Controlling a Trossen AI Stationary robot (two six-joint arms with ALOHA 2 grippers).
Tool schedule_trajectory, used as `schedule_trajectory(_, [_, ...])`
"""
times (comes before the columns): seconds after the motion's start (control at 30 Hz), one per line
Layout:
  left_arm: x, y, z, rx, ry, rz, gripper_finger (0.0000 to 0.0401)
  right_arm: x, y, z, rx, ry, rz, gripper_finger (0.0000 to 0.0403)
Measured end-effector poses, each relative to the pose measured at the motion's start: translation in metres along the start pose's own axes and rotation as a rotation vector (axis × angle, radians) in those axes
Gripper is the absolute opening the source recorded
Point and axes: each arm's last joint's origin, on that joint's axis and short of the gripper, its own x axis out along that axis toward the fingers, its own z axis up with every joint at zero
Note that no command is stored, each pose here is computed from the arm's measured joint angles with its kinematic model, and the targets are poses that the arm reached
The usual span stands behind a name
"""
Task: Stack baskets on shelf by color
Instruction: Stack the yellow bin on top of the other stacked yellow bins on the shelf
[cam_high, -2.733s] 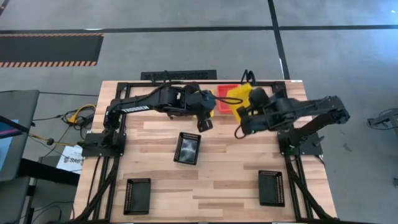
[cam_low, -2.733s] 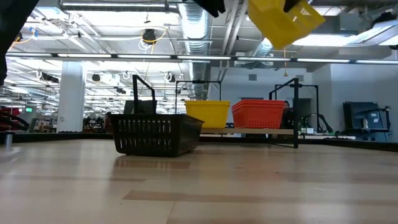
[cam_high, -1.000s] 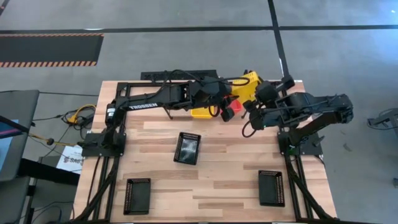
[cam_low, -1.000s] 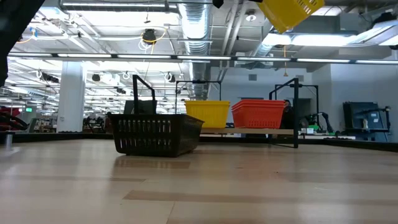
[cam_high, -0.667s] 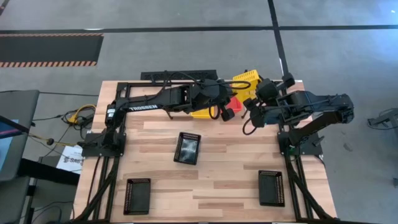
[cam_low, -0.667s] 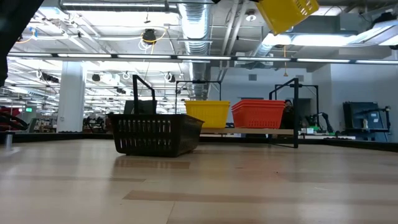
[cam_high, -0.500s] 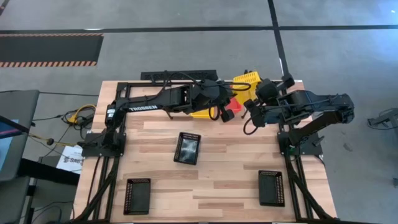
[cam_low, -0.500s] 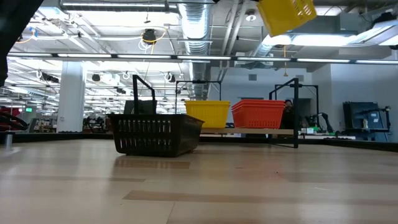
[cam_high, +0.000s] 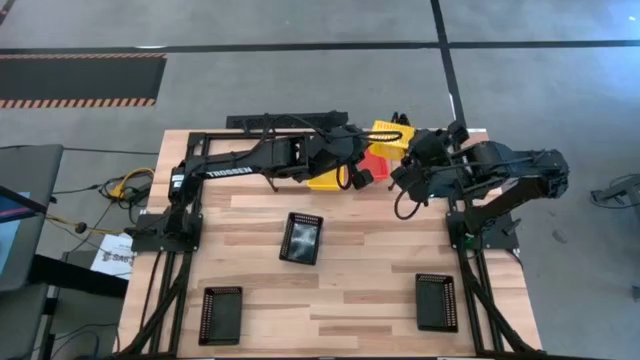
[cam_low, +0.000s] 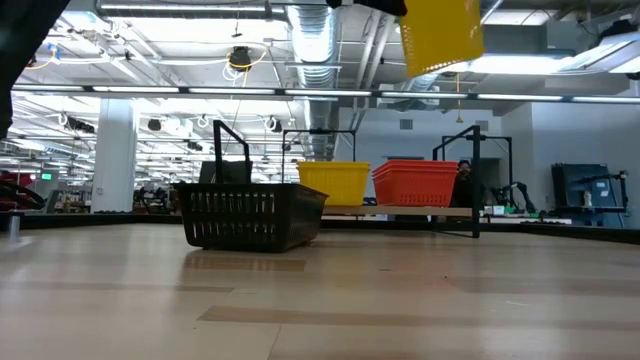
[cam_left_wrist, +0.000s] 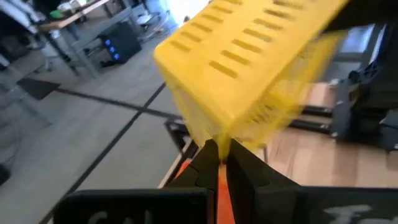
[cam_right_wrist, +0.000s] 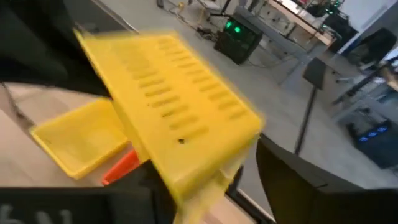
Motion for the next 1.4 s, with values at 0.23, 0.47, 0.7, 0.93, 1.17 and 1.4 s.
schedule_trajectory(0.23, [0.006, 0.015, -0.015, -0.003, 0.139, 0.139, 0.0001, -0.034, -0.024, 0.022, 0.089, -0.107, 0.107, 0.0254])
schedule_trajectory(0.47, [0.010, 0.029, -0.027, -0.066, 0.244, 0.137, 0.0001, -0.065, -0.040, 0.030, 0.118, -0.183, 0.243, 0.0255])
schedule_trajectory(0.7, [-0.006, 0.057, -0.031, -0.153, 0.370, 0.007, 0.0000, -0.075, -0.049, 0.028, 0.098, -0.198, 0.282, 0.0255])
schedule_trajectory(0.93, [-0.047, 0.095, -0.024, -0.272, 0.421, -0.052, 0.0000, -0.075, -0.059, 0.026, 0.097, -0.202, 0.276, 0.0255])
schedule_trajectory(1.17, [-0.058, 0.128, -0.038, -0.474, 0.611, -0.265, 0.0000, -0.075, -0.072, 0.024, 0.113, -0.212, 0.278, 0.0255])
schedule_trajectory(1.4, [-0.051, 0.151, -0.039, -0.612, 0.596, -0.350, 0.0000, -0.075, -0.080, 0.023, 0.127, -0.217, 0.283, 0.0255])
